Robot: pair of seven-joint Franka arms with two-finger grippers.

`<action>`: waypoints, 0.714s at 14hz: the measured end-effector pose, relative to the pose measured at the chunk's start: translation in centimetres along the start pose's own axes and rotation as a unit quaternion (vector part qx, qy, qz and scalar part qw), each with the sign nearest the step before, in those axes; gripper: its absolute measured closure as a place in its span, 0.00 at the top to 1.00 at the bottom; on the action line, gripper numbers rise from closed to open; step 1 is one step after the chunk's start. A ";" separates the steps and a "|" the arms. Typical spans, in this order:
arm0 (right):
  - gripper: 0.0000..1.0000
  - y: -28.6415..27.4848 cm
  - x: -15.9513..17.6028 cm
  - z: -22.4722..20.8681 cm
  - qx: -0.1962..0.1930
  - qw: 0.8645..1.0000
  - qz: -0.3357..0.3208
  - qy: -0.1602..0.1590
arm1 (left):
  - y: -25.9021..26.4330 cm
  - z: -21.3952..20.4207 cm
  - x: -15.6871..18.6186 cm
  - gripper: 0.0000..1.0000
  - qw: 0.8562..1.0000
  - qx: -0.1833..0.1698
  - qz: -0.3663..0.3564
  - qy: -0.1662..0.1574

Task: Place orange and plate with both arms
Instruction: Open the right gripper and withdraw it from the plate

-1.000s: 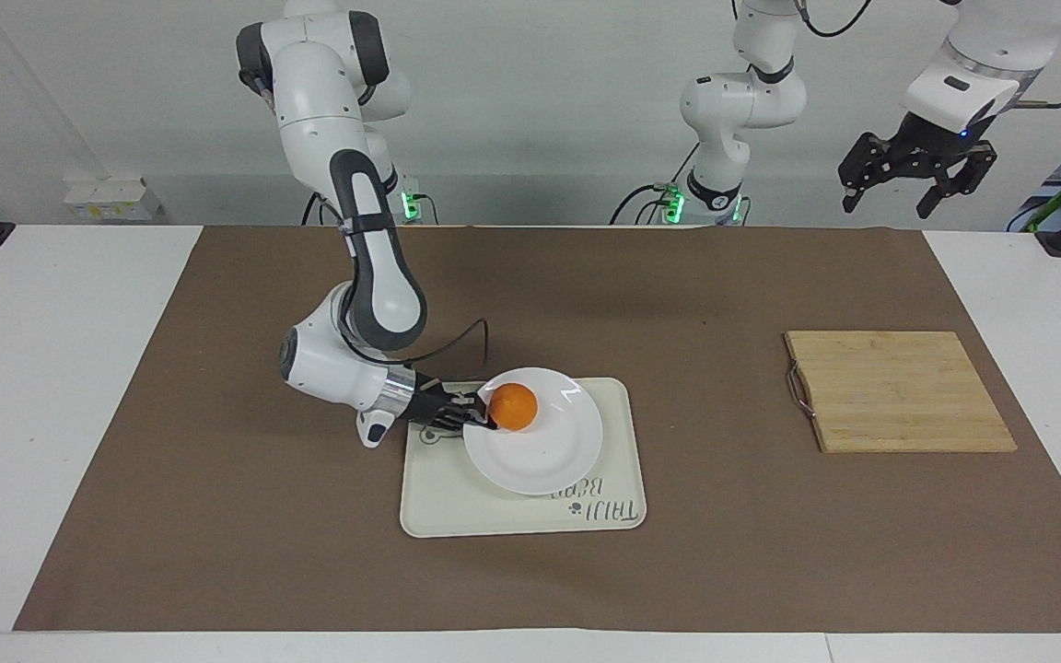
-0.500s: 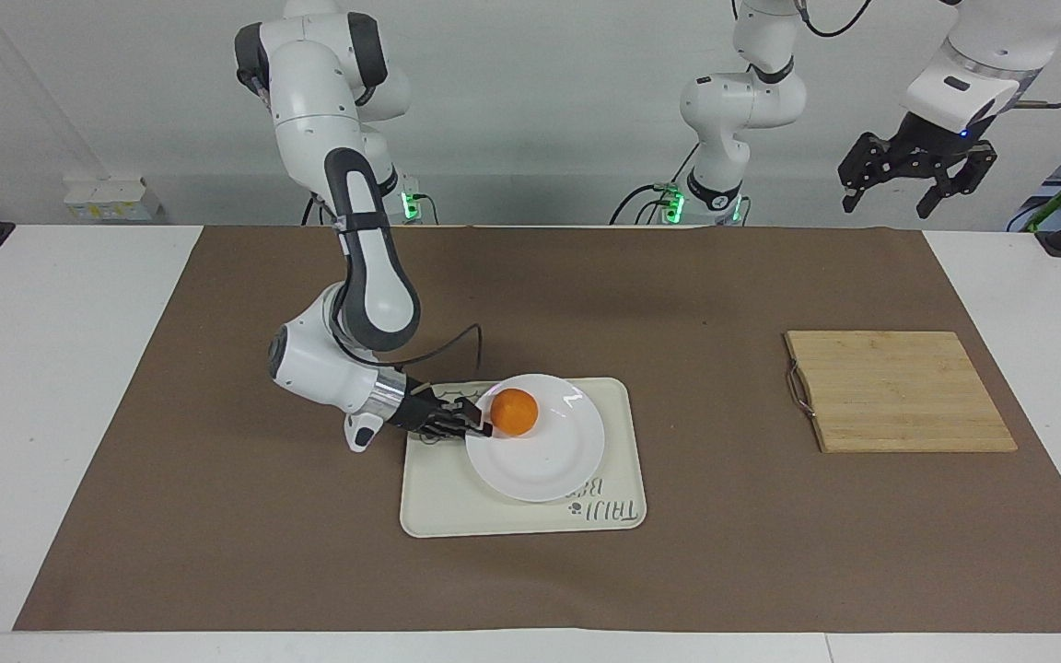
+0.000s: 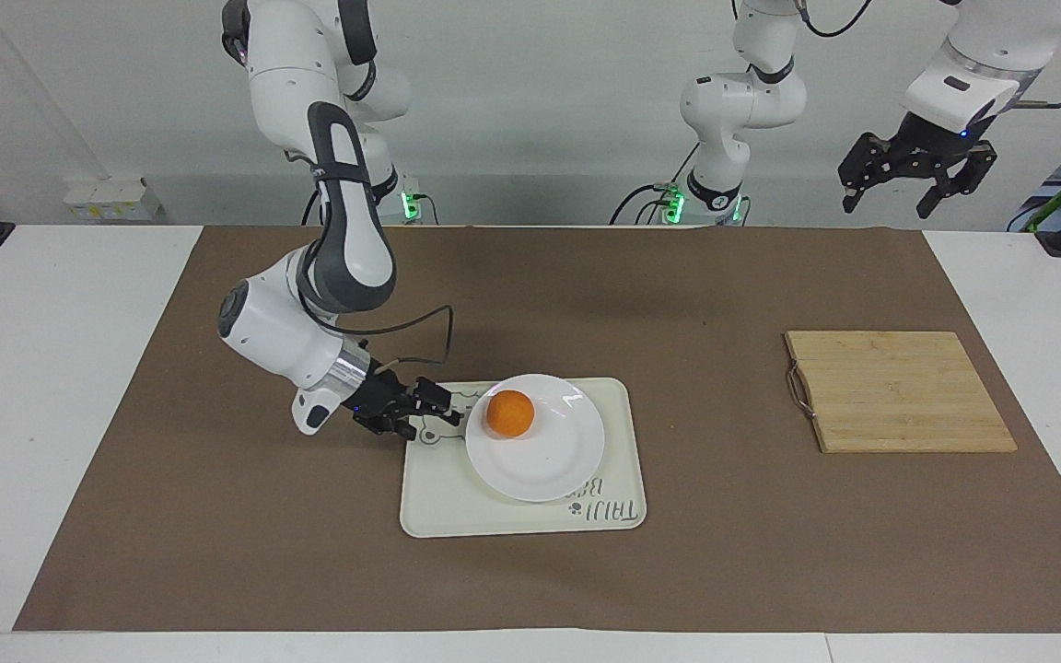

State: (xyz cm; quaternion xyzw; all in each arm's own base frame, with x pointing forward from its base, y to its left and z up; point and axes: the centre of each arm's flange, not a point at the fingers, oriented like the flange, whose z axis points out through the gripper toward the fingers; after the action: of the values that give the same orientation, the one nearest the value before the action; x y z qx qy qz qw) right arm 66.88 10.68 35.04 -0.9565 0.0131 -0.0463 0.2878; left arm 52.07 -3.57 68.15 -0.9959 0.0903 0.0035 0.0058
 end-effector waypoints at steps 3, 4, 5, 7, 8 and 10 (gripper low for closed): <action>1.00 0.0 0.3 -4.7 -0.092 0.995 -0.038 0.011 | 0.0 0.0 0.0 1.00 1.000 0.000 0.000 0.000; 1.00 0.2 0.3 -6.4 -0.130 0.990 -0.057 0.011 | 0.0 0.0 0.0 1.00 1.000 0.000 0.000 0.000; 1.00 0.4 0.1 -7.9 -0.160 0.984 -0.073 0.007 | 0.0 0.0 0.0 1.00 1.000 0.000 0.000 0.000; 1.00 0.5 -0.4 -10.6 -0.211 0.972 -0.099 -0.008 | 0.0 0.0 0.0 1.00 1.000 0.000 0.000 0.000; 1.00 0.6 -0.8 -11.9 -0.235 0.966 -0.109 -0.017 | 0.0 0.0 0.0 1.00 1.000 0.000 0.000 0.000; 1.00 1.2 -1.5 -15.5 -0.271 0.956 -0.113 -0.024 | 0.0 0.0 0.0 1.00 1.000 0.000 0.000 0.000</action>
State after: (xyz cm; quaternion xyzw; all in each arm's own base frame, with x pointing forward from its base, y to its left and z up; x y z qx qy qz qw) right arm 63.95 1.21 47.10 -0.9946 -0.0903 -0.0506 0.0112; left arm 52.07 -3.57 68.15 -0.9959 0.0903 0.0035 0.0058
